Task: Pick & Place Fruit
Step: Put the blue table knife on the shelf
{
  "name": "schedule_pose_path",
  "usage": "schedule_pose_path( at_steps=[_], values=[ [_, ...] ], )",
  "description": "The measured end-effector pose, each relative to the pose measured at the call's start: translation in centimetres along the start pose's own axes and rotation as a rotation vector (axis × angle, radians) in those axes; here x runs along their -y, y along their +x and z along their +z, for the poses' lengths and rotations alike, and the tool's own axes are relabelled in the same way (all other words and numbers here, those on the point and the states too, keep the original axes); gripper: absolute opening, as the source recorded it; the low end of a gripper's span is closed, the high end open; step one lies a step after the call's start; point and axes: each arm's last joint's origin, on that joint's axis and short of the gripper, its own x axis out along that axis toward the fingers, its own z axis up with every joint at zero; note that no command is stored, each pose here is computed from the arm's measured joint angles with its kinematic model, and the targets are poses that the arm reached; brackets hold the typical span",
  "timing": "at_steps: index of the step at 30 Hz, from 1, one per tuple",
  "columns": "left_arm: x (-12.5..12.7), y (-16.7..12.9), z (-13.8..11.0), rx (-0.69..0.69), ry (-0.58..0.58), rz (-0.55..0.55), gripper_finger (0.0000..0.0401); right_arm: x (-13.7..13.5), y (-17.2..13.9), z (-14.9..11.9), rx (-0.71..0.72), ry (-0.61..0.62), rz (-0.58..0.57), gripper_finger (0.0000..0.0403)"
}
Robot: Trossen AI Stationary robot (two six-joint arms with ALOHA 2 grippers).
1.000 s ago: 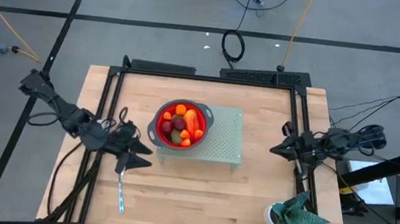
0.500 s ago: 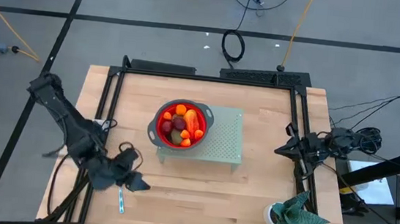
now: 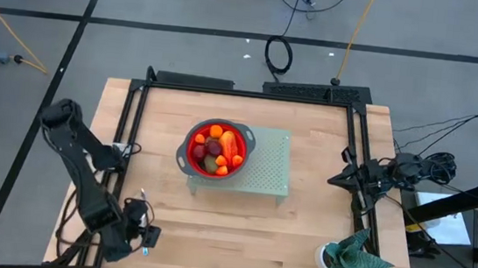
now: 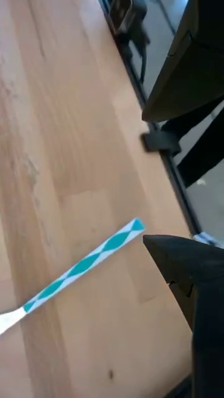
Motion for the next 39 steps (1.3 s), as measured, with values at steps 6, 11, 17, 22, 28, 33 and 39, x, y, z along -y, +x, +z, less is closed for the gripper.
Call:
schedule_pose_path(
  at_steps=[6,11,17,22,28,33,39],
  values=[
    [-0.3,1.5,-0.7,0.069,0.053,-0.017,0.0308,0.0,0.0,0.0,0.000,0.006,0.000,0.0000],
    [0.0,1.8,-1.1,0.044,0.087,-0.050,0.0308,0.0,0.0,0.0,0.000,0.024,0.007,0.0000],
    [0.1,1.8,-1.1,0.065,0.128,-0.072,0.0308,-0.1,0.0,0.0,-0.002,0.026,0.026,0.0000],
    [0.2,1.8,-1.0,0.096,0.133,-0.101,0.0308,-0.1,0.0,0.0,-0.002,0.026,0.026,0.0000],
    [0.5,1.9,-0.7,0.080,0.025,-0.090,0.0308,-0.1,0.0,0.0,-0.002,0.026,0.026,0.0000],
    [0.7,1.9,-0.3,0.070,-0.018,-0.060,0.0308,-0.1,0.0,0.0,-0.002,0.023,0.026,0.0000],
    [0.0,1.9,0.3,0.018,-0.124,0.136,0.0308,-0.1,0.0,0.0,-0.002,0.023,0.026,0.0000]
  ],
)
